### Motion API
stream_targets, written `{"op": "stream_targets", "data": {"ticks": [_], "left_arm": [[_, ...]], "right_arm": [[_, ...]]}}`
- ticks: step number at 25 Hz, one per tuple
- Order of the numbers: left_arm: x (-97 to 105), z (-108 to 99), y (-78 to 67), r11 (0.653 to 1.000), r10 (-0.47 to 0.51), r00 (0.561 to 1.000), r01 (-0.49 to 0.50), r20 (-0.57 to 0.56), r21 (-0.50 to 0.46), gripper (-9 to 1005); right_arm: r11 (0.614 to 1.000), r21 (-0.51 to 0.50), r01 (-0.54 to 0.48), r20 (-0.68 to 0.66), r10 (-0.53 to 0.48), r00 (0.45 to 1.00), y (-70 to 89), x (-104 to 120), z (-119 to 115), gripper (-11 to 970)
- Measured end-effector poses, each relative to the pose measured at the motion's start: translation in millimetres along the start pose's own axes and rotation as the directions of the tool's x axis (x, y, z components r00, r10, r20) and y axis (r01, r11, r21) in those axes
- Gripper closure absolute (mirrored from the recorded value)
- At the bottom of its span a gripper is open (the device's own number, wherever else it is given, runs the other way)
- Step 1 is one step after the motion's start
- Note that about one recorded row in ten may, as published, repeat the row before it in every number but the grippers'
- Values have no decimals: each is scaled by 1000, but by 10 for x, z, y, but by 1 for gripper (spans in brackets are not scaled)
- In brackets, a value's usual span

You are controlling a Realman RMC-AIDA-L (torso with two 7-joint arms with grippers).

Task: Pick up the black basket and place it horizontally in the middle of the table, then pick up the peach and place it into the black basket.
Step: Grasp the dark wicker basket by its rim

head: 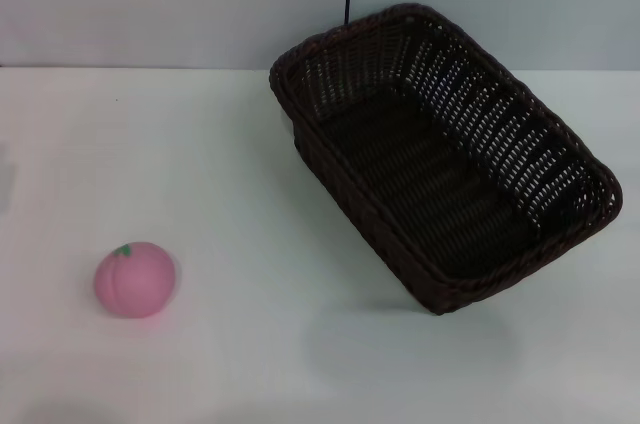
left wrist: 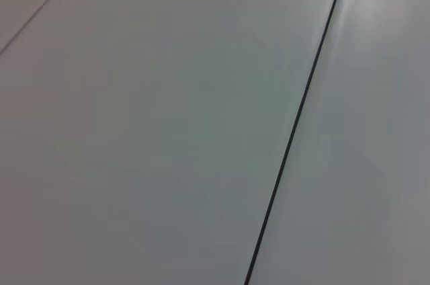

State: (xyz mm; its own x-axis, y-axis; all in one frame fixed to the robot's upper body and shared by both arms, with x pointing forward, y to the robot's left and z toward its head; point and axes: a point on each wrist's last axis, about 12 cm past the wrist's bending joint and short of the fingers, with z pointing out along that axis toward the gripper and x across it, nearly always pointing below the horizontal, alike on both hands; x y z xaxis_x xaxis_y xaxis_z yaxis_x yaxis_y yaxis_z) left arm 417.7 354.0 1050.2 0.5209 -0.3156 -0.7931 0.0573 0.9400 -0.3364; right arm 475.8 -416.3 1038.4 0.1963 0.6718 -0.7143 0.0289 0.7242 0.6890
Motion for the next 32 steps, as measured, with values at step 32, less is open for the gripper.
{"op": "stream_targets", "data": {"ticks": [32], "left_arm": [[108,-51,5,997,-51,989,57,-141,42,218]], "right_arm": [[748,-659,77,-685,-639,349,1403,-772,1101,164]]}}
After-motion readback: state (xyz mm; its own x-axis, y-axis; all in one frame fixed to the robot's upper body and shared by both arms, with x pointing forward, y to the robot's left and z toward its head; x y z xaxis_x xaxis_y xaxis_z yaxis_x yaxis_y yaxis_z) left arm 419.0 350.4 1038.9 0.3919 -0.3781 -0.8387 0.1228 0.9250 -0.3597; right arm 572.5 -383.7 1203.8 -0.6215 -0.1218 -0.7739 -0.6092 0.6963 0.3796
